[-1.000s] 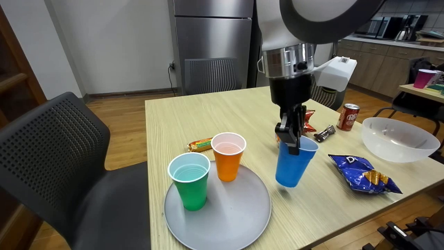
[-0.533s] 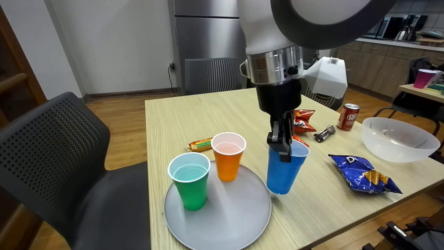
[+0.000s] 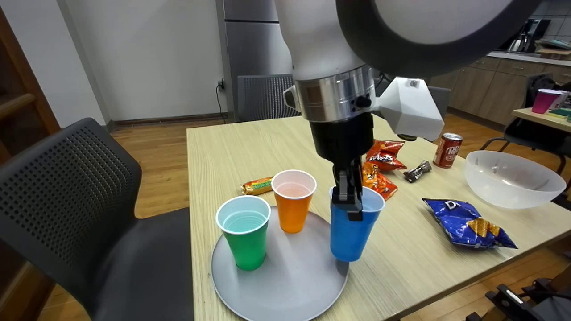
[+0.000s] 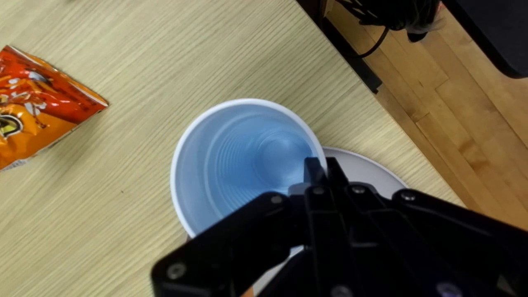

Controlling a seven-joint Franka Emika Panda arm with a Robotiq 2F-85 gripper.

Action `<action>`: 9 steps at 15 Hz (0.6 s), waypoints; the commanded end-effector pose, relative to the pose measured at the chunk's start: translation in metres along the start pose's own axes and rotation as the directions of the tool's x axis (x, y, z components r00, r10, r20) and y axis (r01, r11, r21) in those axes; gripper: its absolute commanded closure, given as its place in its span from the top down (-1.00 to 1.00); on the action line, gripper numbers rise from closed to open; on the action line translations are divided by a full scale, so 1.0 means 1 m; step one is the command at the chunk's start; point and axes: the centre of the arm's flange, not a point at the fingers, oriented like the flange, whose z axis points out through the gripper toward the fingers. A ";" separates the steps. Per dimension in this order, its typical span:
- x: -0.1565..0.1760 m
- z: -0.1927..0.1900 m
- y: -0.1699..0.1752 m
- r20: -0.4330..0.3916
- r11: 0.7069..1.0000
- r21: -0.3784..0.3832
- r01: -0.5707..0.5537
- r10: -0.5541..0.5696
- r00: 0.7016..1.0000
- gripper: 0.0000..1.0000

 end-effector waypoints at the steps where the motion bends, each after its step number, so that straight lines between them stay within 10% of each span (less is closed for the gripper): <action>1: 0.016 -0.005 -0.012 0.024 0.997 -0.028 0.069 -0.068 0.997 -0.98; 9: 0.046 -0.003 -0.034 0.026 0.987 -0.052 0.153 -0.152 0.988 -0.98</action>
